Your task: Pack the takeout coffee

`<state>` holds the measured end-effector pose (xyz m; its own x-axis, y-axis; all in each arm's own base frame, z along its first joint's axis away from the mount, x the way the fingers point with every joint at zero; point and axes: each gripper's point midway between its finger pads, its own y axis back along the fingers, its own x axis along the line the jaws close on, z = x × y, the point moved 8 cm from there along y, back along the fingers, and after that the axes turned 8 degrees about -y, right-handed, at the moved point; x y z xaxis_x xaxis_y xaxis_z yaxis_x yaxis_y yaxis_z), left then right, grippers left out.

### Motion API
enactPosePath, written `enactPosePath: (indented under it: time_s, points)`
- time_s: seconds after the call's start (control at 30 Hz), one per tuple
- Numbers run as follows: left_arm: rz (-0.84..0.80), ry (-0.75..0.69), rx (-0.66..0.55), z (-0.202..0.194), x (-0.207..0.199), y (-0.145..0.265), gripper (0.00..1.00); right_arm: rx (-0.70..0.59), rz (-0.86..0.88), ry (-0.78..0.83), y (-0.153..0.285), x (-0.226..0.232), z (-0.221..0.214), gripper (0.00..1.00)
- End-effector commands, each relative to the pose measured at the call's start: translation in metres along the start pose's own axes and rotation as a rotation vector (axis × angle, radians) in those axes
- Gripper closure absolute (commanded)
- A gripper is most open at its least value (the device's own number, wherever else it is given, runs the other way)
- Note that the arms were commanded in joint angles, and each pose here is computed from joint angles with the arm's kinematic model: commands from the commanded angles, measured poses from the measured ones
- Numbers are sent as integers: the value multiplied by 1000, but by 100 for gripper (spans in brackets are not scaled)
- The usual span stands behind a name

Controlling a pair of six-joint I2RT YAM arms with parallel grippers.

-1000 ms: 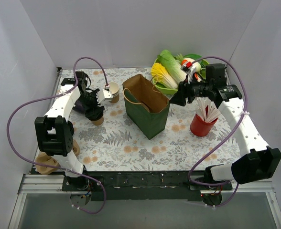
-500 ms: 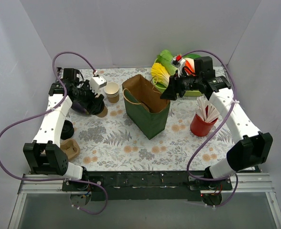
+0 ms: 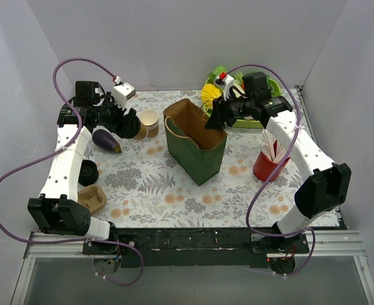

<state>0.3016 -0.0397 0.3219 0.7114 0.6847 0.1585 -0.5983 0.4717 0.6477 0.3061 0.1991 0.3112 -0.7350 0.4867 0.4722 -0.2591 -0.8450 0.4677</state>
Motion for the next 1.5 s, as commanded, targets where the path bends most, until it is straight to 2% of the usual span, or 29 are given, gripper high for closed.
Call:
enactPosePath:
  time_s: [0.0,0.13,0.27,0.33,0.43,0.57,0.7,0.8,0.87,0.9,1.13,1.27,1.4,1.47]
  points:
    - [14,-12,-78,14,-5,17,100,-96,-90,37,4,1,26,45]
    - [-2,-6,-77,11,-8,16,100,-114,-144,45,5,-4,28,60]
    - [-9,-8,-94,13,-11,20,100,-116,-92,65,6,2,30,88]
    - [2,-16,-101,15,-11,24,100,-124,-70,79,7,5,32,99]
    - [53,-36,-125,23,-9,35,100,-144,-35,123,11,12,39,99]
    - [134,-66,-236,50,-6,61,100,-166,22,248,21,25,49,99]
    - [211,-104,-364,80,-2,88,100,-161,-3,375,30,39,46,99]
    - [235,-123,-401,86,-3,96,100,-138,-31,492,29,46,37,99]
    - [255,-123,-399,83,-2,95,100,-117,-57,557,29,52,26,99]
    - [280,-135,-424,84,-3,99,100,-117,-44,645,29,65,23,99]
    - [316,-146,-476,85,-10,111,100,-71,-31,880,23,103,-22,99]
    - [349,-141,-507,88,-16,128,100,-52,-21,966,24,117,-43,99]
    - [358,-113,-481,82,-26,140,100,-31,-21,1022,30,120,-58,99]
    - [361,-109,-460,74,-31,143,100,-87,-82,1066,33,118,-52,99]
